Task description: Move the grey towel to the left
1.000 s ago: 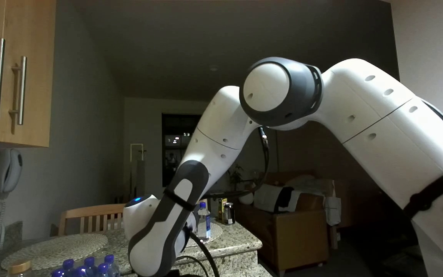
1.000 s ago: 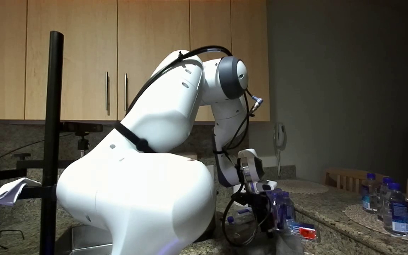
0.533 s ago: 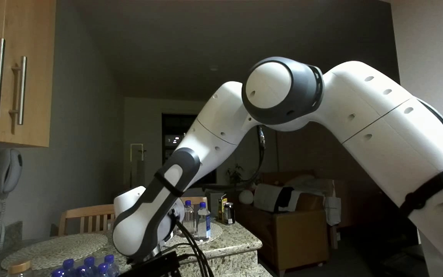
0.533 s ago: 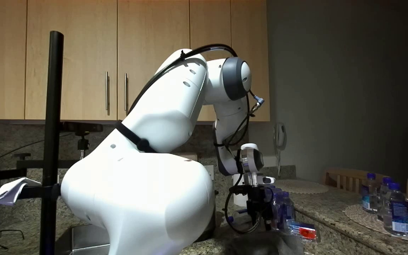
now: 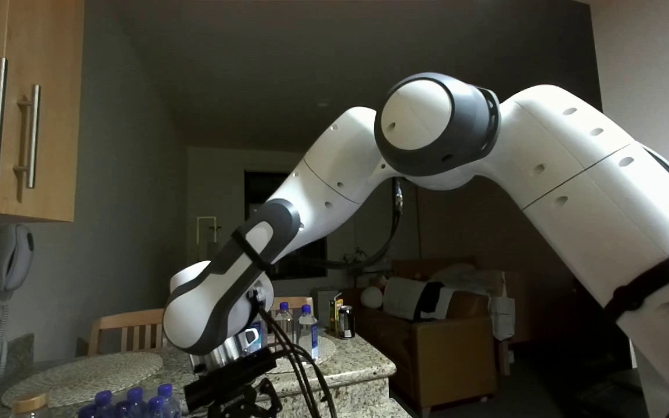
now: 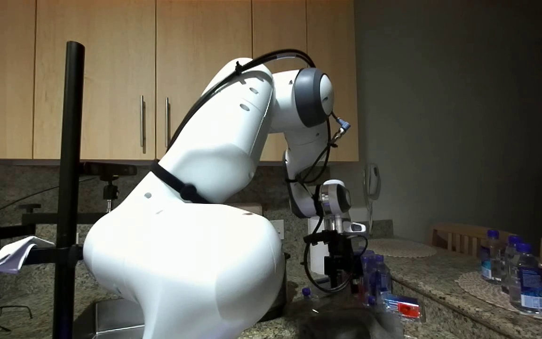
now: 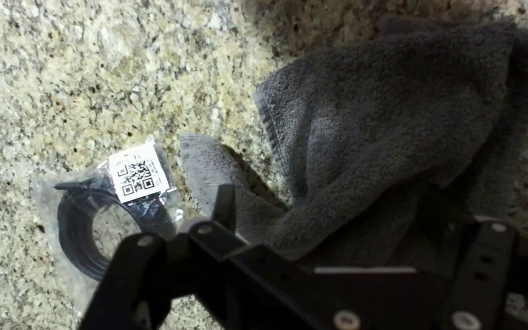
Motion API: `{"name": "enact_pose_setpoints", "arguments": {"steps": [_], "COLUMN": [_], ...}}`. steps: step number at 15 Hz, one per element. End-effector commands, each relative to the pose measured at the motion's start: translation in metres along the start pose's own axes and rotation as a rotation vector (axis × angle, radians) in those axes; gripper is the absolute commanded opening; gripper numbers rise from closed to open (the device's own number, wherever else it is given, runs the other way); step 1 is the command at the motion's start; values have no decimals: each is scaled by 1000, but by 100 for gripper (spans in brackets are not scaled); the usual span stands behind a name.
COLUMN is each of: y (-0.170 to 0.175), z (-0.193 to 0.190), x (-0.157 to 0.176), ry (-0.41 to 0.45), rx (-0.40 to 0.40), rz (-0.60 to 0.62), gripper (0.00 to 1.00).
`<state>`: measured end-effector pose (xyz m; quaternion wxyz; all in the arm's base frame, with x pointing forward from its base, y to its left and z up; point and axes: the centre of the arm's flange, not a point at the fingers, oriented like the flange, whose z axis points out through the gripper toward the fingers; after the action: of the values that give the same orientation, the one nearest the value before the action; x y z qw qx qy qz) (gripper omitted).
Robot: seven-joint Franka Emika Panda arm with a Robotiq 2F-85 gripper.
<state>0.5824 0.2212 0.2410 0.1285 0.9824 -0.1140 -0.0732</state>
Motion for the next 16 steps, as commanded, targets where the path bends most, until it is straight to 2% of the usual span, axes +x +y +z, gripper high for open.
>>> {"name": "enact_pose_setpoints", "arguments": {"steps": [1,9,15,16], "y": [25,57,88,65], "z": [-32,-77,-84,-83], "x": [-12,-16,-2,3], "ry": [-36,-40,-37,-11], "rx": [27,72,68,57], "rz": [-51,-65,-18,-4], "gripper": [100,100,100,100]}}
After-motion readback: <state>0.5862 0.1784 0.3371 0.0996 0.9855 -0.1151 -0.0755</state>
